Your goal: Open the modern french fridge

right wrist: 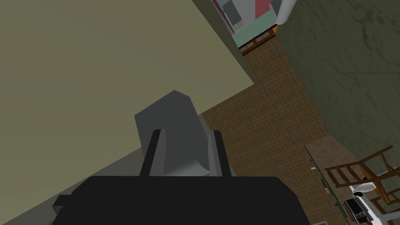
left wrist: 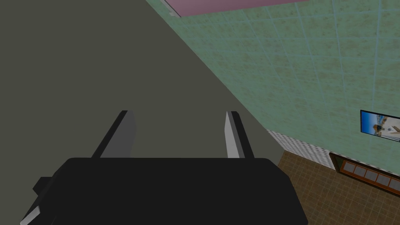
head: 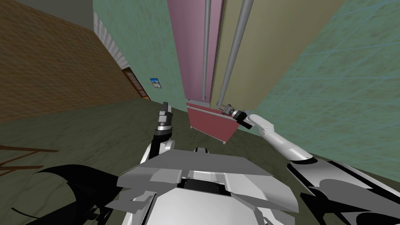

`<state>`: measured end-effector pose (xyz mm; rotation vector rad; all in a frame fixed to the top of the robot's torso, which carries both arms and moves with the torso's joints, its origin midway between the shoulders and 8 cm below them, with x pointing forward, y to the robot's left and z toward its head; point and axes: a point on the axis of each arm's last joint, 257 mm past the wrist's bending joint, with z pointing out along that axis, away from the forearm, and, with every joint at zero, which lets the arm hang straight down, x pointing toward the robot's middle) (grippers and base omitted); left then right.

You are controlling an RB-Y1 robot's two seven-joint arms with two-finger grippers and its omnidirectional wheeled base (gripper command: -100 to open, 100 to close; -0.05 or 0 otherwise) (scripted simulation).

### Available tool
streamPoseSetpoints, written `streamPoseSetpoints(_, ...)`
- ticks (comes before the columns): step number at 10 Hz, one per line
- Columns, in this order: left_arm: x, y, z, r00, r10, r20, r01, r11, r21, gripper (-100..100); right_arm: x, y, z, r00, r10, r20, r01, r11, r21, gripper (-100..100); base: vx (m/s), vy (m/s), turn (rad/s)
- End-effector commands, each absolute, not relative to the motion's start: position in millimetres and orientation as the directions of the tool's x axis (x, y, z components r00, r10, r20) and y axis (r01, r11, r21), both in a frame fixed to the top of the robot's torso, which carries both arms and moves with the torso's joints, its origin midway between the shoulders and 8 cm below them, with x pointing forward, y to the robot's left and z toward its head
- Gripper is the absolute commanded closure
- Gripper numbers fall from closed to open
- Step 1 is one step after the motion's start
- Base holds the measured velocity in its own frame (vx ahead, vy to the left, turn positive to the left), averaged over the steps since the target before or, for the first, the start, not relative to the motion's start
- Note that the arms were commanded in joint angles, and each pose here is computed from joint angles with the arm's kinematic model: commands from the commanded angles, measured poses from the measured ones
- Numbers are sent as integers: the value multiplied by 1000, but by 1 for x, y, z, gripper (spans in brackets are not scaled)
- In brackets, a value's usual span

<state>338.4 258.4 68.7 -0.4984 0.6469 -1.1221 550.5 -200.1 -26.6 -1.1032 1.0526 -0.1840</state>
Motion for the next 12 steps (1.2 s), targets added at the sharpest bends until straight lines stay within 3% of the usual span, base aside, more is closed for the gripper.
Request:
streamPoseSetpoints(1,338,258,69,288,-932,-221,658,360,-661,0,534,-174,-26,575,-554,-602,-391,461,-797,100,-82,-224,66)
streamPoseSetpoints(12,338,258,69,288,-932,-221,658,360,-661,0,436,-68,-29,726,-325,-606,-530,297,-794,100,-59,-207,41)
